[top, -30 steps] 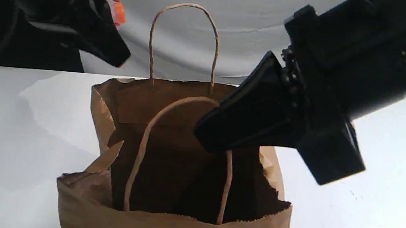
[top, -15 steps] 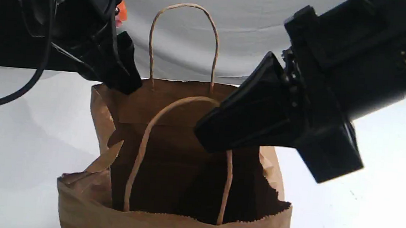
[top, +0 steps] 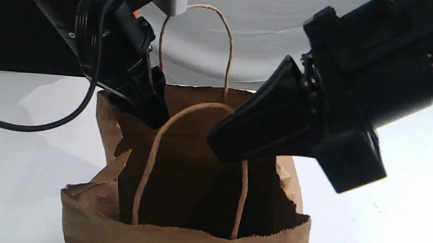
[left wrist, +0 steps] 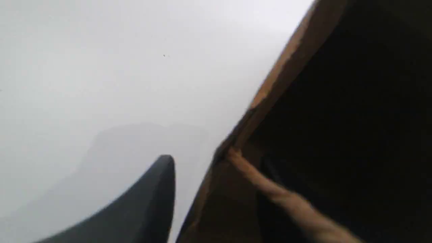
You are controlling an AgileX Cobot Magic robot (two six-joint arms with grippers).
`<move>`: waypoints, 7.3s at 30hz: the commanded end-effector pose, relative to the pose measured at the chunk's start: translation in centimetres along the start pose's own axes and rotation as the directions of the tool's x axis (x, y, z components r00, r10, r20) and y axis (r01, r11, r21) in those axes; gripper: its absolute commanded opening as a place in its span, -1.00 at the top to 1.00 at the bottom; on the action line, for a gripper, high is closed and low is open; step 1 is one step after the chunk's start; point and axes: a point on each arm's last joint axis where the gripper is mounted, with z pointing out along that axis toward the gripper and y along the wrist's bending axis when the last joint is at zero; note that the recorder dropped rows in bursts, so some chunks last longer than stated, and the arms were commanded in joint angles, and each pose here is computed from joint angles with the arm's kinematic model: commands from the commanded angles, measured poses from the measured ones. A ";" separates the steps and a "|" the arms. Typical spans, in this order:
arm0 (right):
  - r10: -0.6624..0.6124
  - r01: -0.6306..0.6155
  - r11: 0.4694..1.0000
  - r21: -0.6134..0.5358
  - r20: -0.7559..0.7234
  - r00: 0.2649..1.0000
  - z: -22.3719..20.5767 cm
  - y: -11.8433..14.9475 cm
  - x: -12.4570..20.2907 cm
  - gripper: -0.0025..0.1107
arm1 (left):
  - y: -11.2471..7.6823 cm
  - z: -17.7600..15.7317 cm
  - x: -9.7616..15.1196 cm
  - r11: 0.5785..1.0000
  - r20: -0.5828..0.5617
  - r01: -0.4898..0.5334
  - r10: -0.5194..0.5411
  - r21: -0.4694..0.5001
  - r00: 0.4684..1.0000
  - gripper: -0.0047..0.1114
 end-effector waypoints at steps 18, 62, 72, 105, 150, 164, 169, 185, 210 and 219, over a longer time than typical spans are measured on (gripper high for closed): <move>-0.035 0.031 0.999 0.037 0.125 0.992 -3.1 1.4 -3.7 0.96 | 0.8 0.1 0.2 1.000 0.009 0.015 -0.015 0.010 1.000 0.92; -0.051 0.032 0.997 0.072 0.284 0.957 -6.7 2.3 -9.0 0.96 | 4.9 -0.3 1.4 0.948 0.141 0.241 -0.273 0.208 0.952 0.92; -0.114 0.092 0.992 0.091 0.278 0.954 -6.7 2.3 -9.0 0.96 | 5.0 -0.7 1.4 0.955 0.146 0.230 -0.258 0.185 0.955 0.92; 0.069 -0.081 0.978 0.190 0.066 0.995 4.0 0.5 -3.0 0.96 | 7.4 -2.5 -0.9 0.977 0.201 0.209 -0.212 0.038 0.956 0.92; 0.111 -0.119 0.969 0.218 0.047 0.993 4.0 0.2 -2.7 0.96 | 8.0 -3.2 -0.9 0.978 0.227 0.199 -0.179 -0.068 0.957 0.06; 0.116 -0.123 0.968 0.217 0.048 0.992 4.0 0.2 -2.7 0.96 | 7.2 -6.3 0.4 0.969 0.181 0.176 -0.145 -0.173 0.973 0.06; 0.116 -0.123 0.968 0.217 0.048 0.992 4.0 0.2 -2.7 0.96 | 6.8 -7.8 0.8 0.959 0.195 0.184 -0.142 -0.216 0.970 0.06; 0.110 -0.121 0.966 0.228 0.061 0.992 4.0 0.1 -2.8 0.39 | 4.5 -12.4 1.6 0.948 0.296 0.197 -0.118 -0.251 0.948 0.06; -0.030 -0.037 0.888 0.457 0.139 0.990 -3.0 2.9 -2.7 0.32 | 3.1 -14.6 2.1 0.949 0.353 0.194 -0.097 -0.250 0.931 0.65; -0.098 -0.059 0.834 0.548 0.252 0.963 -8.4 6.2 -1.9 0.96 | -1.6 -20.5 4.6 0.950 0.494 0.164 -0.011 -0.267 0.870 0.92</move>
